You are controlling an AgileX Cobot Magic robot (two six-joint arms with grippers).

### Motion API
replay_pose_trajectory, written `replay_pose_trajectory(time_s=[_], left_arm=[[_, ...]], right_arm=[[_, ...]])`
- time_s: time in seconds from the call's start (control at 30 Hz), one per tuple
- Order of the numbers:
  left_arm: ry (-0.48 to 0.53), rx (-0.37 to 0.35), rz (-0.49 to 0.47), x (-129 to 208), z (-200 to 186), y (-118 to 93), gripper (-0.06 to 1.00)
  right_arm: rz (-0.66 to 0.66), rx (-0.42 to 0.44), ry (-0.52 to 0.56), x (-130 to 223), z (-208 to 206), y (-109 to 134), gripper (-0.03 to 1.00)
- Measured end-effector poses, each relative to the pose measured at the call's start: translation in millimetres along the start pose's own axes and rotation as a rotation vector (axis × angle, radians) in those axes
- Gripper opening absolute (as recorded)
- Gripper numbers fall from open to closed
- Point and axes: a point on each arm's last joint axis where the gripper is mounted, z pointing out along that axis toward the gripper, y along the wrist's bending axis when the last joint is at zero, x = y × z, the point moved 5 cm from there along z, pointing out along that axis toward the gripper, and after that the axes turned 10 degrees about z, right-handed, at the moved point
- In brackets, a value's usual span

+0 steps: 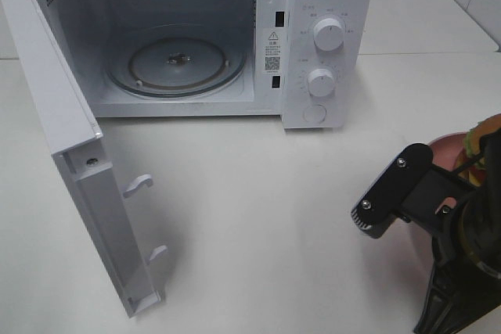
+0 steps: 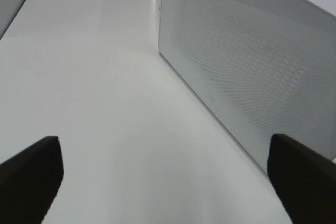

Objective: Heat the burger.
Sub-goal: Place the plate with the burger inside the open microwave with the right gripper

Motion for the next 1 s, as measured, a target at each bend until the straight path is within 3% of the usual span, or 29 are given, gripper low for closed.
replay_pose_trajectory(time_s=[0.57,1.0], left_arm=[[0.0,0.0,0.0,0,0,0,0.98],[0.0,0.0,0.0,0,0,0,0.98]], right_arm=[[-0.17,0.022,-0.081,-7,-7,9,0.03],[-0.319,-0.032,-0.193,-21,-9,20,0.03]])
